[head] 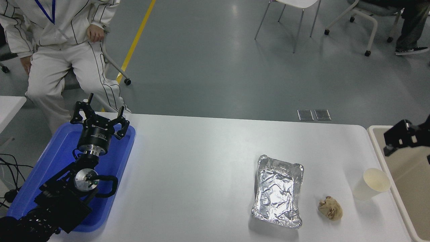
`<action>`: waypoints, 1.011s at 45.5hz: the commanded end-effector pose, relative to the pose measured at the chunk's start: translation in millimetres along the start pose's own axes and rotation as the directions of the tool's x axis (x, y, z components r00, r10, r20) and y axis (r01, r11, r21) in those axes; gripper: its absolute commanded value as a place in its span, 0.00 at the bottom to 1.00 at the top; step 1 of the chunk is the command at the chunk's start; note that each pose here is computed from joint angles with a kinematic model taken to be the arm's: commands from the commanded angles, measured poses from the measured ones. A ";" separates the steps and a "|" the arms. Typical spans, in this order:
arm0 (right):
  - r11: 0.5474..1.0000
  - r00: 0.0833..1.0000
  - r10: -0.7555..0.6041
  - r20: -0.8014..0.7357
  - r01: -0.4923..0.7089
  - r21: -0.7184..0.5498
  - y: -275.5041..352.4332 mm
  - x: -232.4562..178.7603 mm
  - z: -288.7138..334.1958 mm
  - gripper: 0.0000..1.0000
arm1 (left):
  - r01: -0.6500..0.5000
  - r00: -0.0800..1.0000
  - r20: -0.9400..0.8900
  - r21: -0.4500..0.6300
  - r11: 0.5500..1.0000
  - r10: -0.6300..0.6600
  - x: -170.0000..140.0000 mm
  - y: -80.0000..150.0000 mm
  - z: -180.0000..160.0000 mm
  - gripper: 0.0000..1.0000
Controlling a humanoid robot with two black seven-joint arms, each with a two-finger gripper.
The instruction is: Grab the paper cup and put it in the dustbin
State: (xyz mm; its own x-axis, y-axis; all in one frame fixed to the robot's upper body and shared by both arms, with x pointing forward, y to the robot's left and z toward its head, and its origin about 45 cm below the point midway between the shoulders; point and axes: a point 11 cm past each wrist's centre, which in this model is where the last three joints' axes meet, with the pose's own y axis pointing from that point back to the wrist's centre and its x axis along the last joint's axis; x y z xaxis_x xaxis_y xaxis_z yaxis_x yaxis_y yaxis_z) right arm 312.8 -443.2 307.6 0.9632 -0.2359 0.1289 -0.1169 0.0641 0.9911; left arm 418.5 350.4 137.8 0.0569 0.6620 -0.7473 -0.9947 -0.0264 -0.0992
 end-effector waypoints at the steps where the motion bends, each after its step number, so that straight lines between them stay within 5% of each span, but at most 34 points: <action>1: 0.991 0.992 0.128 -0.003 -0.128 -0.028 -39.8 -2.3 23.3 1.00 | 0.000 1.000 0.000 0.000 1.000 0.000 0.0 0.1 -0.3 1.00; 46: 0.984 0.985 0.172 0.028 -0.170 -0.061 -154.8 -17.3 55.8 0.99 | -0.002 1.000 0.002 0.000 1.000 0.002 0.4 0.1 0.4 1.00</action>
State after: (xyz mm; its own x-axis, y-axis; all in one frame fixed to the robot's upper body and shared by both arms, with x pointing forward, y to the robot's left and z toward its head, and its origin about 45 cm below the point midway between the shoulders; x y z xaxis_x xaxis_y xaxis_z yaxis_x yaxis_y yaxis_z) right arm 302.2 -498.5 169.4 0.9279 -0.2373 0.2875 -0.2547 0.1596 0.9538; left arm 418.4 350.7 137.5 0.0552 0.6627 -0.7468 -0.9948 -0.0275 -0.0979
